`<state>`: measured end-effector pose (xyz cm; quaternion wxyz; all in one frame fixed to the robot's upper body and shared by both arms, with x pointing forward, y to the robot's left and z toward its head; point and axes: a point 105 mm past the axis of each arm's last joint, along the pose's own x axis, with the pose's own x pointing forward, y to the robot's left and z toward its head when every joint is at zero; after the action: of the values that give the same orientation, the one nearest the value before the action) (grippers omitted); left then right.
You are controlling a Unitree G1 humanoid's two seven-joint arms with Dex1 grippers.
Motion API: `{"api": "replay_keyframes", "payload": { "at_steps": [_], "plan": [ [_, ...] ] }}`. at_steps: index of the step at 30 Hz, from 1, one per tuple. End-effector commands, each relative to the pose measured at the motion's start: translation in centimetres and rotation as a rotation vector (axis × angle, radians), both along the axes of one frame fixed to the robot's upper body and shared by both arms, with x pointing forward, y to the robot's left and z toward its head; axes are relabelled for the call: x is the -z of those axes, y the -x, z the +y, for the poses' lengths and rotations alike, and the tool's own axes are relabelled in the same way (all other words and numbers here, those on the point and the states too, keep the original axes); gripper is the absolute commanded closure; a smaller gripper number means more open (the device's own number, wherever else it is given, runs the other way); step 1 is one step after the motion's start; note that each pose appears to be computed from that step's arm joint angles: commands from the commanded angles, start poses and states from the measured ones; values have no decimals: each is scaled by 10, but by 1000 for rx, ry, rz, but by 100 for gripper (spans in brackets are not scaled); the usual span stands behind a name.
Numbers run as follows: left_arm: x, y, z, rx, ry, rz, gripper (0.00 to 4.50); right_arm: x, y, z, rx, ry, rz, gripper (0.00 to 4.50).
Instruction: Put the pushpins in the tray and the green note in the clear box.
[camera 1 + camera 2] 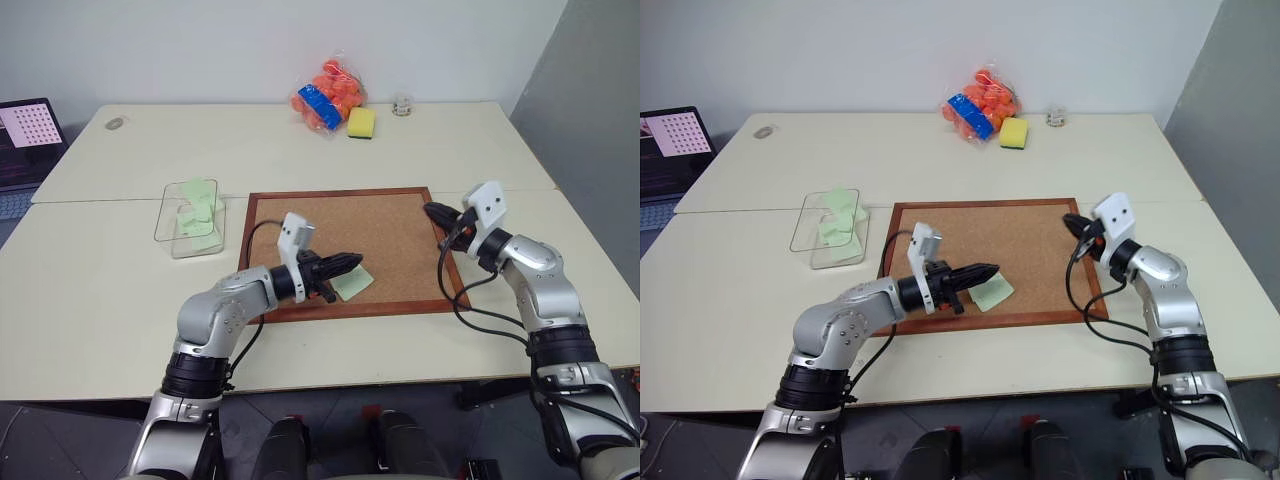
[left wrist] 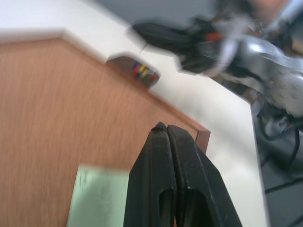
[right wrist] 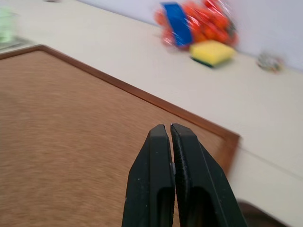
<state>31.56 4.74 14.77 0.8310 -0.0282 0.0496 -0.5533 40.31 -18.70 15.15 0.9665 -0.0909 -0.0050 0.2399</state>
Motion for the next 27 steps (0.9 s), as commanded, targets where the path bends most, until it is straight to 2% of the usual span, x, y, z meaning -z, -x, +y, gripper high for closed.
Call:
{"api": "replay_keyframes", "payload": {
  "at_steps": [1, 5, 10, 12, 15, 17, 24, 25, 27],
  "plan": [
    [-9, 14, -16, 125, -94, -265, 446, -12, -19, -31, 215, -148, 48, 450],
    [-4, 13, -23, 141, -137, -361, 446, -12, -32, -47, 329, -204, 100, 450],
    [-2, 10, -27, 149, -145, -385, 446, -3, -38, -50, 363, -224, 159, 450],
    [-2, 8, -26, 143, -145, -389, 450, 3, -38, -50, 372, -231, 183, 400],
    [-1, 6, -25, 133, -147, -391, 450, 10, -36, -49, 377, -245, 214, 370],
    [-1, 5, -25, 127, -143, -386, 450, 12, -35, -48, 379, -254, 222, 307],
    [-1, 5, -25, 128, -139, -377, 450, 14, -33, -51, 396, -269, 230, 169],
    [-1, 5, -25, 126, -140, -377, 450, 14, -33, -52, 400, -272, 228, 135],
    [-2, 2, -23, 111, -134, -369, 450, 10, -32, -55, 404, -267, 203, 106]
  ]
}}
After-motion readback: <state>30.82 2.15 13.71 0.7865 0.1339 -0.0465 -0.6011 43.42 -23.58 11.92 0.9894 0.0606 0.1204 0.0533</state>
